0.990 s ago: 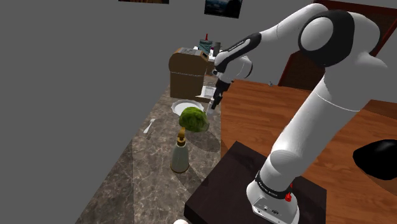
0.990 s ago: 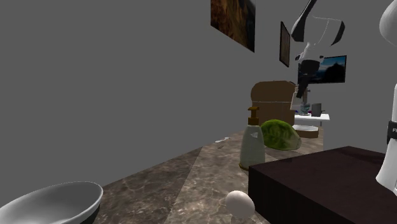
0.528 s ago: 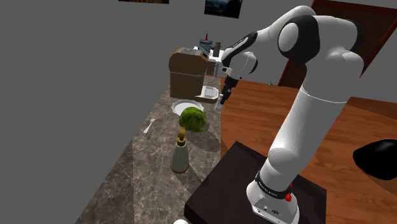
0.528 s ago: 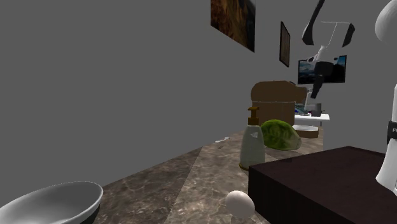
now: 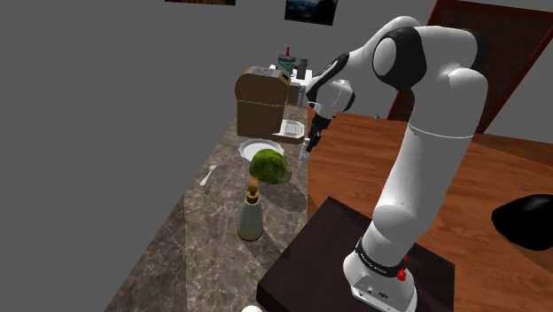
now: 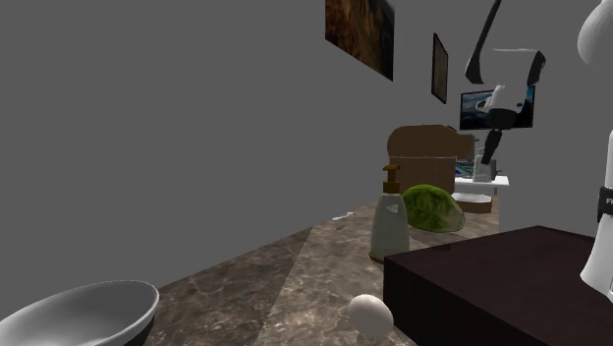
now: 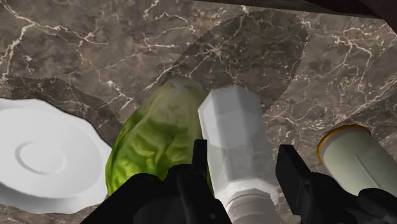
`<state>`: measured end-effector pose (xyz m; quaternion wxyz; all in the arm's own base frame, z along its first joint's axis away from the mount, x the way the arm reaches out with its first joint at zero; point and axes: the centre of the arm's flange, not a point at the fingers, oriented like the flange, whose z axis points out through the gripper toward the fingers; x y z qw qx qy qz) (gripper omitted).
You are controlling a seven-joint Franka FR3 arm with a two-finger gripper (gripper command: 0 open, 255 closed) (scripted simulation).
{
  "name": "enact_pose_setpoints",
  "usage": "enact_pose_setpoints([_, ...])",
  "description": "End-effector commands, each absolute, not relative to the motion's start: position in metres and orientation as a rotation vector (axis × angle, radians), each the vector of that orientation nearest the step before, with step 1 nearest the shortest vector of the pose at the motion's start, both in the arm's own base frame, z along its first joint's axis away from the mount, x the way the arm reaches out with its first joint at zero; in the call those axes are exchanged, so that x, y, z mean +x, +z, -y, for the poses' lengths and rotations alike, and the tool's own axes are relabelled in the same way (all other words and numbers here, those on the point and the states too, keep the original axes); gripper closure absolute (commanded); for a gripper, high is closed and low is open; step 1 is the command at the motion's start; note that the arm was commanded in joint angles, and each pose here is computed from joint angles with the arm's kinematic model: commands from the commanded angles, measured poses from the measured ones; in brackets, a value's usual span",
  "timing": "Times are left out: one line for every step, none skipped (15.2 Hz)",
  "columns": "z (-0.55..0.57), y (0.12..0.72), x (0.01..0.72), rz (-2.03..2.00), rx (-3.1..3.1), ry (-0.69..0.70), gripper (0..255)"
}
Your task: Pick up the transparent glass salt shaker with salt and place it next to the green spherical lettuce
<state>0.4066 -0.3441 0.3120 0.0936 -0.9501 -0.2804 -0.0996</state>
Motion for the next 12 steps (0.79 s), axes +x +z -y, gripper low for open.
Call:
enact_pose_setpoints([0.345, 0.301, 0.407, 0.832, -2.820, -0.296, 255])
enact_pose_setpoints([0.345, 0.296, 0.407, 0.832, -2.820, -0.296, 255])
enact_pose_setpoints([0.345, 0.290, 0.407, 0.832, -2.820, -0.296, 255])
enact_pose_setpoints([0.345, 0.285, 0.407, 0.832, -2.820, -0.296, 255])
enact_pose_setpoints([0.345, 0.280, 0.407, 0.832, -2.820, -0.296, 255])
enact_pose_setpoints([0.345, 0.275, 0.407, 0.832, -2.820, -0.296, 255])
enact_pose_setpoints([0.345, 0.269, 0.407, 0.832, -2.820, -0.296, 255])
enact_pose_setpoints([0.345, 0.264, 0.407, 0.832, -2.820, -0.296, 255])
enact_pose_setpoints([0.345, 0.259, 0.407, 0.832, -2.820, -0.296, 255])
enact_pose_setpoints([0.345, 0.253, 0.407, 0.832, -2.820, -0.296, 255])
enact_pose_setpoints([0.345, 0.248, 0.407, 0.832, -2.820, -0.296, 255])
enact_pose_setpoints([0.345, 0.243, 0.407, 0.832, -2.820, -0.296, 255])
